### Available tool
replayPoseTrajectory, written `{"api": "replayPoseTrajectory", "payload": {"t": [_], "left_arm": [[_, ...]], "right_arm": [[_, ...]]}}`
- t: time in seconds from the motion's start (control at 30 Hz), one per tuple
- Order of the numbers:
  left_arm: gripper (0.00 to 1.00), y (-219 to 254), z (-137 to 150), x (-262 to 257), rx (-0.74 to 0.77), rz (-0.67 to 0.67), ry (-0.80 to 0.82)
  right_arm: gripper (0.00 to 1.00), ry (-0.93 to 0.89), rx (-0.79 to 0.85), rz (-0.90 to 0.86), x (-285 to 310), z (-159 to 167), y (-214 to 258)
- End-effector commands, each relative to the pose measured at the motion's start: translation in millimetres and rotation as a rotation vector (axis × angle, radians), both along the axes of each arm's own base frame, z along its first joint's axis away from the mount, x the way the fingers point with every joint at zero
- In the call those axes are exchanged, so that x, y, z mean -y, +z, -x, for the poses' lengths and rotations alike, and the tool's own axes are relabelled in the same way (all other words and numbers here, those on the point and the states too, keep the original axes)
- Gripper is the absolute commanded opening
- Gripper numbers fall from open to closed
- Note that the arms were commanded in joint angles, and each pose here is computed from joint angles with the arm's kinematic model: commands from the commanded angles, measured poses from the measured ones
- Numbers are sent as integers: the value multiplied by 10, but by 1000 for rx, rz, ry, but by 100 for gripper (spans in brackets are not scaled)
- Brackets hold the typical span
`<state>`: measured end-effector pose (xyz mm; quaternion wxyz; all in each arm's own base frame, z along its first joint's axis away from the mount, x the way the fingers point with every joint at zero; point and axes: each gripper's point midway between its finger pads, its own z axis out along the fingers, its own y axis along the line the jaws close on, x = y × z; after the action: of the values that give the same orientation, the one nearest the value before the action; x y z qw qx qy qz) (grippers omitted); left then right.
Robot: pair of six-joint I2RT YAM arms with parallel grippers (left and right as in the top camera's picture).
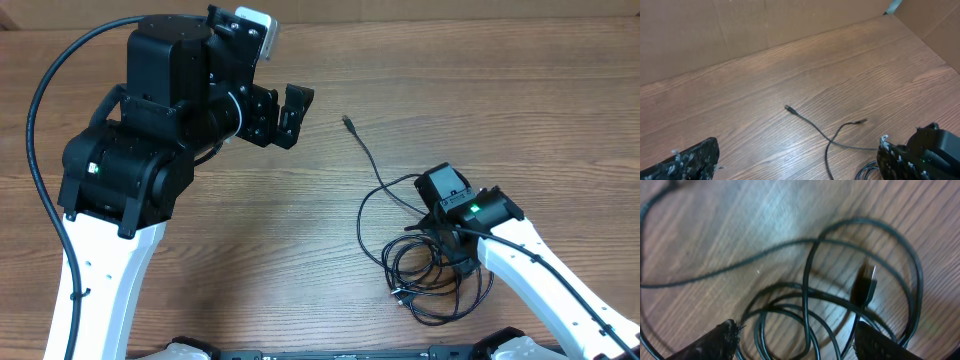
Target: Untangle cables
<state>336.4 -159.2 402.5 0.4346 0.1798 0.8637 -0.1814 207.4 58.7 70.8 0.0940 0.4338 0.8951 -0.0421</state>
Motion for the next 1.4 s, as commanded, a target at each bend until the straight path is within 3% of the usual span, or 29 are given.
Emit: {"api": "replayPoseTrajectory", "payload": {"t": [0.0,0.67,0.7,0.73,0.77,0.93,1.13,1.37], "left_arm": [[100,79,6,-27,32,-12,-4],[100,0,56,-46,16,-56,-29],[100,4,53,-46,18,-56,-29],[100,6,52,-46,19,-56,-29],[100,7,50,-48,19,-56,-28],[100,13,40,-55,24,-58,-23],[100,125,84,-126,62,-63,4],[100,539,269,-455,198,-91,135]], "right_arm": [[71,-21,-46,-46,-54,136,-115],[69,-28,-29,-41,19,246,-546],[63,-27,-28,-42,20,249,-559],[27,-27,-25,-43,21,248,-573],[4,-28,-26,-43,21,251,-580],[4,-13,16,-32,29,158,-571],[4,149,174,-55,-151,-310,-372],[4,391,432,-77,-532,-1084,702]]}}
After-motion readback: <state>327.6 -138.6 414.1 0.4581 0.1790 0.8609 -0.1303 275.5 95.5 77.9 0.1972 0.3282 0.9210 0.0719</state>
